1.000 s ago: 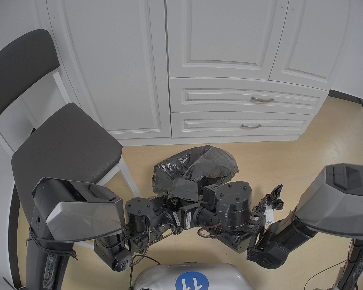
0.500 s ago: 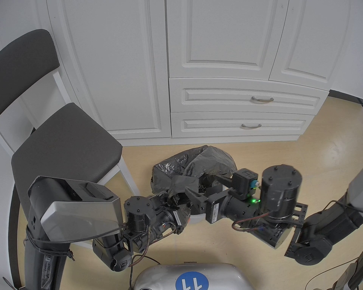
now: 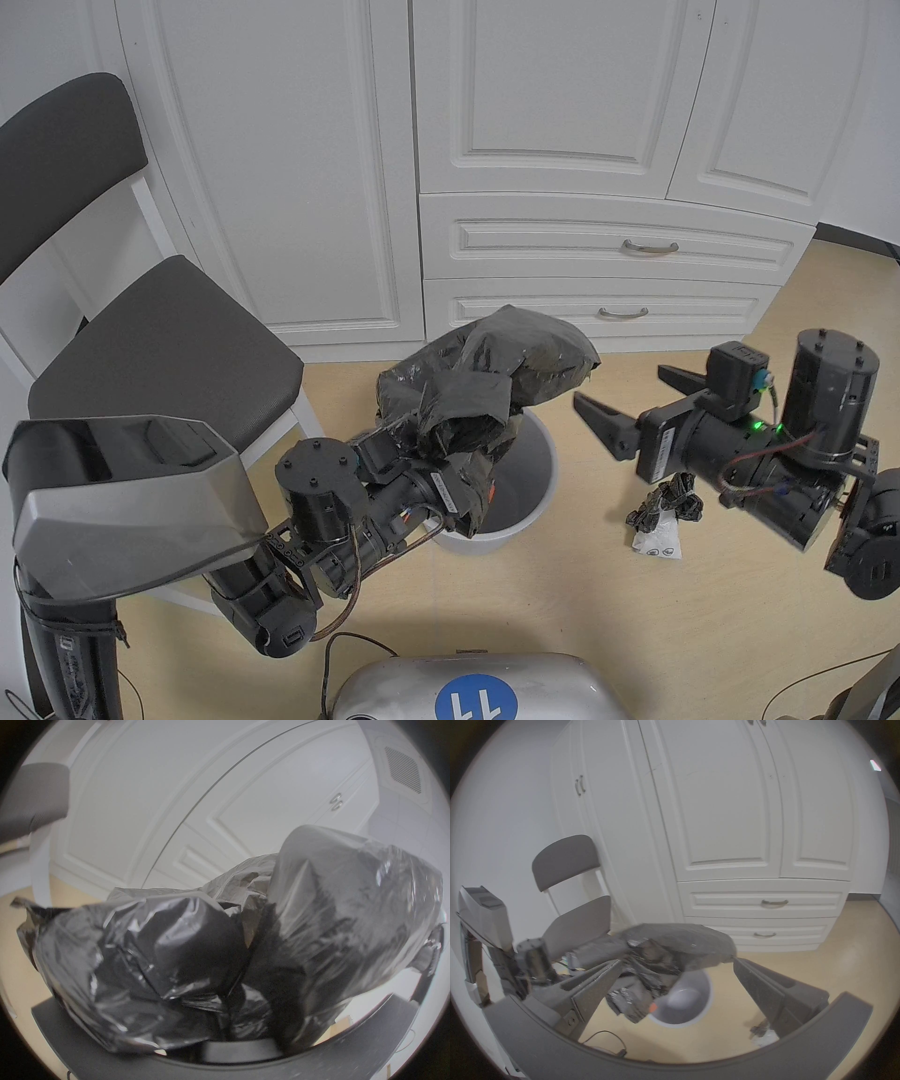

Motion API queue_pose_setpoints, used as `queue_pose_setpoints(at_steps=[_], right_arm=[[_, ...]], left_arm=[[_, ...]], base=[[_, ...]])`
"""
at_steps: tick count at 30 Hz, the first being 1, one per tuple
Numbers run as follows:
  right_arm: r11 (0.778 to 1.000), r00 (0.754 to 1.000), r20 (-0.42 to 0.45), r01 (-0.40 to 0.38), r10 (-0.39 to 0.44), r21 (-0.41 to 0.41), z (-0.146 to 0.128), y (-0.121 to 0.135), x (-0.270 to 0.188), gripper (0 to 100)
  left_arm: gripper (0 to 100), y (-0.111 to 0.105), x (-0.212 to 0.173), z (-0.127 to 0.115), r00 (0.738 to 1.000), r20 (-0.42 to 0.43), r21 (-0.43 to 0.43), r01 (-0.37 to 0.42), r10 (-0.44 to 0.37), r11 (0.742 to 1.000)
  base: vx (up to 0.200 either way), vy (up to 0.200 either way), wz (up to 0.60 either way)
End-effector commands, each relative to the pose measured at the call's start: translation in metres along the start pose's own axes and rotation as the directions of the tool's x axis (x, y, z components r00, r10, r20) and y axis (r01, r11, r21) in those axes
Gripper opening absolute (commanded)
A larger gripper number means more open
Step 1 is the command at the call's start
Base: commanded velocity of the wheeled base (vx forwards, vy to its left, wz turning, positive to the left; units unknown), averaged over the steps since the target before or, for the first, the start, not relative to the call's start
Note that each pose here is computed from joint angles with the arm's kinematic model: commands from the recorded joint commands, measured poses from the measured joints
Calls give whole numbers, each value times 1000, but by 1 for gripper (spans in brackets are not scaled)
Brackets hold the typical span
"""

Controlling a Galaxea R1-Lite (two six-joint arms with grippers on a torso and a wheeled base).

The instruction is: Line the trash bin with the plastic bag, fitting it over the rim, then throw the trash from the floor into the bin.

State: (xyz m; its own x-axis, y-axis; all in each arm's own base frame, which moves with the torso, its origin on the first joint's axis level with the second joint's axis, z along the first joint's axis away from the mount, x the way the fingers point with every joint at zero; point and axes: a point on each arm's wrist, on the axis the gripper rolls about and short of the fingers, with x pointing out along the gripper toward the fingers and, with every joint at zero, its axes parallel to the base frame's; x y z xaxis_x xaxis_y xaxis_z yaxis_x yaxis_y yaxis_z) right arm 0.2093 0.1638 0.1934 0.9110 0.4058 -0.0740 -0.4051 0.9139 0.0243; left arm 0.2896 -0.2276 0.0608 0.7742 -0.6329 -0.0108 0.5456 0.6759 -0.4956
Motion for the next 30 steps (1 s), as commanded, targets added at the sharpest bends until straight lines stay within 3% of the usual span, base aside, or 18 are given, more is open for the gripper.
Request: queue_pose_setpoints(at_steps=[1,5,10,15,17,18,19,23,25,27,28,30], right_arm=[[995,993,48,104,-103,-10,18,-32,-13,100],[985,984,40,174,-173,-13,18,-50,-9,100],[980,980,41,195,-194,-22,20,-64,-6,100],[977,977,25,213,-213,-22,17,-78,4,100],[974,974,25,227,-226,-17,18,-88,6,100],[978,978,6,207,-207,15,24,-96,5,100],[982,984,-13,179,-179,60,27,-99,4,100],[979,994,-33,111,-107,168,40,-101,-2,100],[965,997,-48,69,-58,252,52,-104,-10,100],[944,998,-58,33,-15,328,64,-111,-18,100],[944,998,-58,33,-15,328,64,-111,-18,100],[932,998,-61,10,13,362,70,-118,-23,100]], left_arm=[[0,-40,-10,37,987,97,5,132,-132,991],[0,-67,-19,50,970,136,-3,205,-203,979],[0,-89,-37,52,963,144,-18,231,-226,973],[0,-108,-65,38,958,63,-58,283,-279,957],[0,-115,-81,28,951,-6,-107,306,-308,946],[0,-106,-85,22,941,-140,-126,292,-309,948],[0,-100,-84,29,942,-162,-152,271,-294,950],[0,-95,-82,49,944,-159,-246,244,-287,938],[0,-91,-79,66,950,-136,-311,230,-283,922],[0,-74,-74,83,962,-108,-340,200,-249,919],[0,-74,-74,83,962,-108,-340,200,-249,919],[0,-49,-70,98,963,-103,-337,201,-249,920]], base=[[0,0,0],[0,0,0],[0,0,0],[0,0,0],[0,0,0],[0,0,0],[0,0,0],[0,0,0],[0,0,0],[0,0,0],[0,0,0],[0,0,0]])
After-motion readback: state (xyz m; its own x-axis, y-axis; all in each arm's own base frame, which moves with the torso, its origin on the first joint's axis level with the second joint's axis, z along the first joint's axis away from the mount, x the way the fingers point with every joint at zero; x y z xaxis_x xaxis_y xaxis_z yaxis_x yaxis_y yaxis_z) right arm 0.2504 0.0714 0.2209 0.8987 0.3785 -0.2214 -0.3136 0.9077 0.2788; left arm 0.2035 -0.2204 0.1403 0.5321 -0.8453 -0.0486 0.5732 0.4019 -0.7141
